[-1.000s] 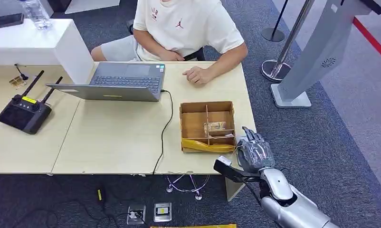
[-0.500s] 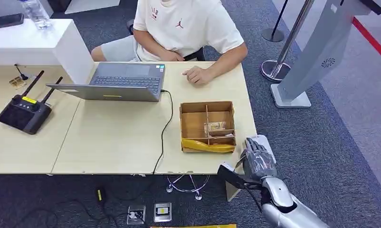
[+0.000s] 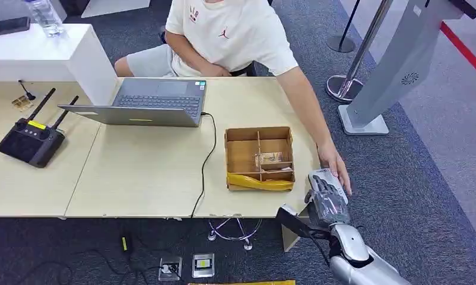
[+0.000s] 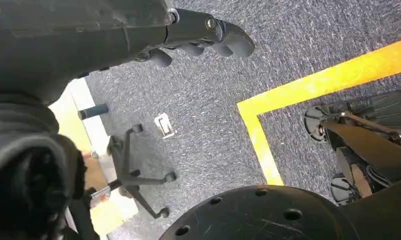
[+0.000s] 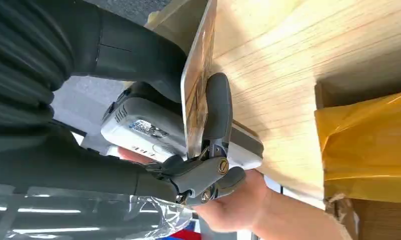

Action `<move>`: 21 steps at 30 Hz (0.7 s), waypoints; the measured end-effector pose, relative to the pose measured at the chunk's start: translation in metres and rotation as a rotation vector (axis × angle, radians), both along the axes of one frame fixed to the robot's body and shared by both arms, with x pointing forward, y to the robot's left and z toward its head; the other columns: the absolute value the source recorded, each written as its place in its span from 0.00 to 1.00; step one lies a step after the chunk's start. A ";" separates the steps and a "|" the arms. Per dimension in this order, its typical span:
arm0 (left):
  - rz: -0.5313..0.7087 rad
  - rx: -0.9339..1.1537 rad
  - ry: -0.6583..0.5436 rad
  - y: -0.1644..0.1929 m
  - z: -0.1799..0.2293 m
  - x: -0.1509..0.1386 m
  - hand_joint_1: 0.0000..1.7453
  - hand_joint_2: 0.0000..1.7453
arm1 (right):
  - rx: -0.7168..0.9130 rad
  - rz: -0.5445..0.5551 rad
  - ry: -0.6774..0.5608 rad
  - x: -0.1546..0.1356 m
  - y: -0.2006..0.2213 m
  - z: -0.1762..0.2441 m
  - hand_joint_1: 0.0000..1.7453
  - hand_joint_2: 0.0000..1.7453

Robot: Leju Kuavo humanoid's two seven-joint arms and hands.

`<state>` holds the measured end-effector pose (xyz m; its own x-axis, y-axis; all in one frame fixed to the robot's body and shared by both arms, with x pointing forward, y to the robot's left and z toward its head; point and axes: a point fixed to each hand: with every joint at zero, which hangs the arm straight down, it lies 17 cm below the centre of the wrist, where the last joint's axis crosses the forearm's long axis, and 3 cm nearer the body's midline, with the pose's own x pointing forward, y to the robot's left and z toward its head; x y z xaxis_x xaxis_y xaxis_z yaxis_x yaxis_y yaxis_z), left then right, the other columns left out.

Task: Pass the card to the sensor for recognition and then transmit it.

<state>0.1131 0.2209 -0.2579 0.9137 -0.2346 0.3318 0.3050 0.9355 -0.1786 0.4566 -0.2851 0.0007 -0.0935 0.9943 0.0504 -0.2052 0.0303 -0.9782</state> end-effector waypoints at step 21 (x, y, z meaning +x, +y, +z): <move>-0.006 0.001 -0.001 0.000 0.000 0.000 0.00 0.00 | 0.003 -0.020 -0.015 0.002 -0.007 0.002 1.00 1.00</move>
<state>0.1129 0.2208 -0.2579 0.9118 -0.2402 0.3329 0.3107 0.9339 -0.1771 0.4587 -0.2923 0.0030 -0.0748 0.9959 0.0518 -0.1896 0.0368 -0.9812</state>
